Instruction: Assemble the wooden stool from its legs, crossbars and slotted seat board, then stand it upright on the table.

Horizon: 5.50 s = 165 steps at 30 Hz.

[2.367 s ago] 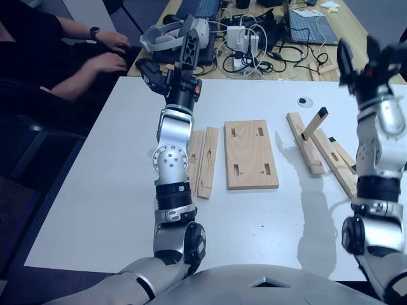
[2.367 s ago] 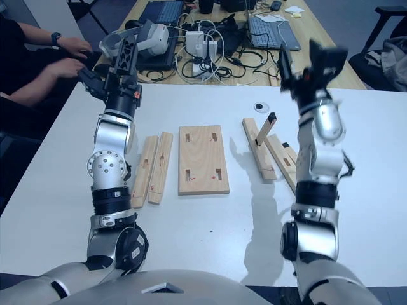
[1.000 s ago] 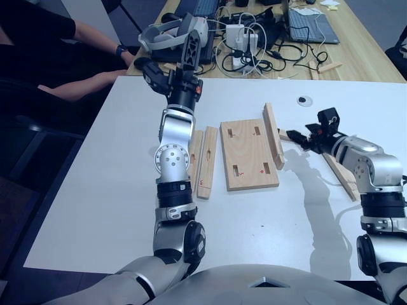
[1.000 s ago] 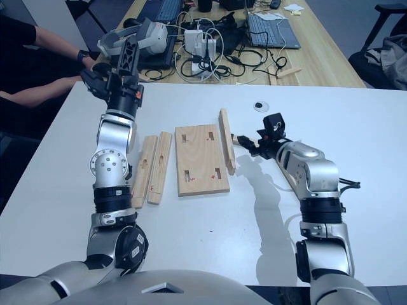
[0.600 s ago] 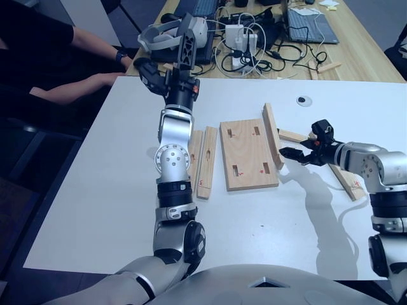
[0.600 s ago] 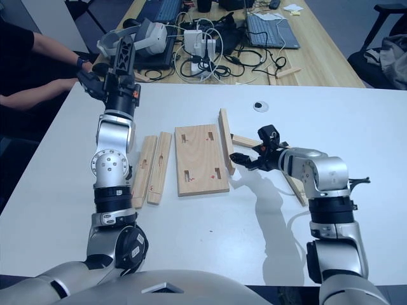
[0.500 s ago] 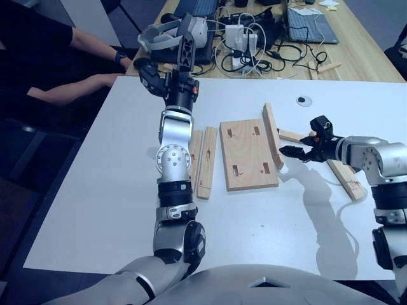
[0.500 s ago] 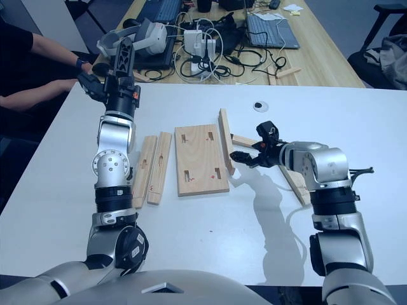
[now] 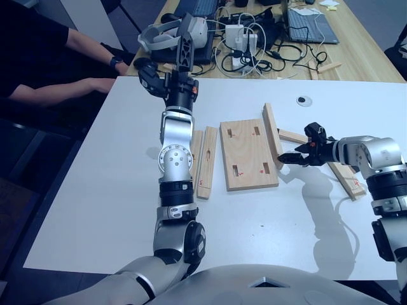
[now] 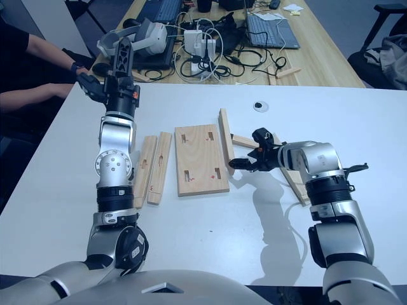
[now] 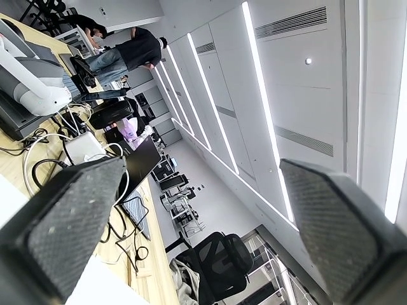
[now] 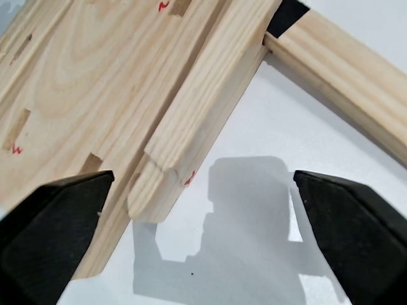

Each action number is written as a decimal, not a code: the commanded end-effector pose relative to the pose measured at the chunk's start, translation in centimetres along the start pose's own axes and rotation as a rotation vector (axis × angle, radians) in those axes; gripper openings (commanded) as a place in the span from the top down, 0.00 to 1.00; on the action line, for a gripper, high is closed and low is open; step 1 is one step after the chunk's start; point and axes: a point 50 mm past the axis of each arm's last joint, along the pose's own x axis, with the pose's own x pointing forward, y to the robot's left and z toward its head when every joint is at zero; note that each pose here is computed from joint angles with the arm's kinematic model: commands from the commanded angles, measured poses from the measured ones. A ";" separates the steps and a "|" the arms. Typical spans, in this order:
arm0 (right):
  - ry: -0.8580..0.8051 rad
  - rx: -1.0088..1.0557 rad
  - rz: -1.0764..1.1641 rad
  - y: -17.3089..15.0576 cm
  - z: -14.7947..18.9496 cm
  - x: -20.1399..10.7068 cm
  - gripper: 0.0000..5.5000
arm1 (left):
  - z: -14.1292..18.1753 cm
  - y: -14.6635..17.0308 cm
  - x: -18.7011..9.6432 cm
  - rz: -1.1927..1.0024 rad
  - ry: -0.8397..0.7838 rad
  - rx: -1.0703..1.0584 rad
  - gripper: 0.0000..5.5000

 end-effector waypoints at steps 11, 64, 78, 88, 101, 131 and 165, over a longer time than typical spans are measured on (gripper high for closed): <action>0.083 -0.083 -0.182 -2.9 -0.4 -1.1 0.02 | -1.6 -2.2 1.0 -0.051 -0.010 -0.097 0.19; -0.090 -0.854 -0.545 -4.7 -4.7 -2.8 0.88 | -1.9 -1.9 1.0 -0.050 0.013 -0.110 0.19; -0.186 -1.432 -0.583 -1.9 -11.5 -3.3 0.78 | -1.7 -1.8 0.8 -0.043 0.005 -0.116 0.19; -0.246 -1.485 -0.541 -1.5 -12.1 -5.0 0.50 | -1.5 -1.8 0.7 -0.044 -0.005 -0.118 0.19; 0.202 -0.697 0.219 0.4 -11.6 -11.8 0.16 | -0.8 -1.8 0.5 -0.037 -0.044 -0.116 0.19; -0.168 -0.172 -0.316 -6.2 1.8 0.4 0.16 | -2.9 -2.8 0.5 -0.053 0.097 -0.137 0.19; 0.194 -0.062 -0.349 -6.3 -5.7 2.8 0.73 | -2.1 -2.8 0.7 -0.035 0.108 -0.113 0.19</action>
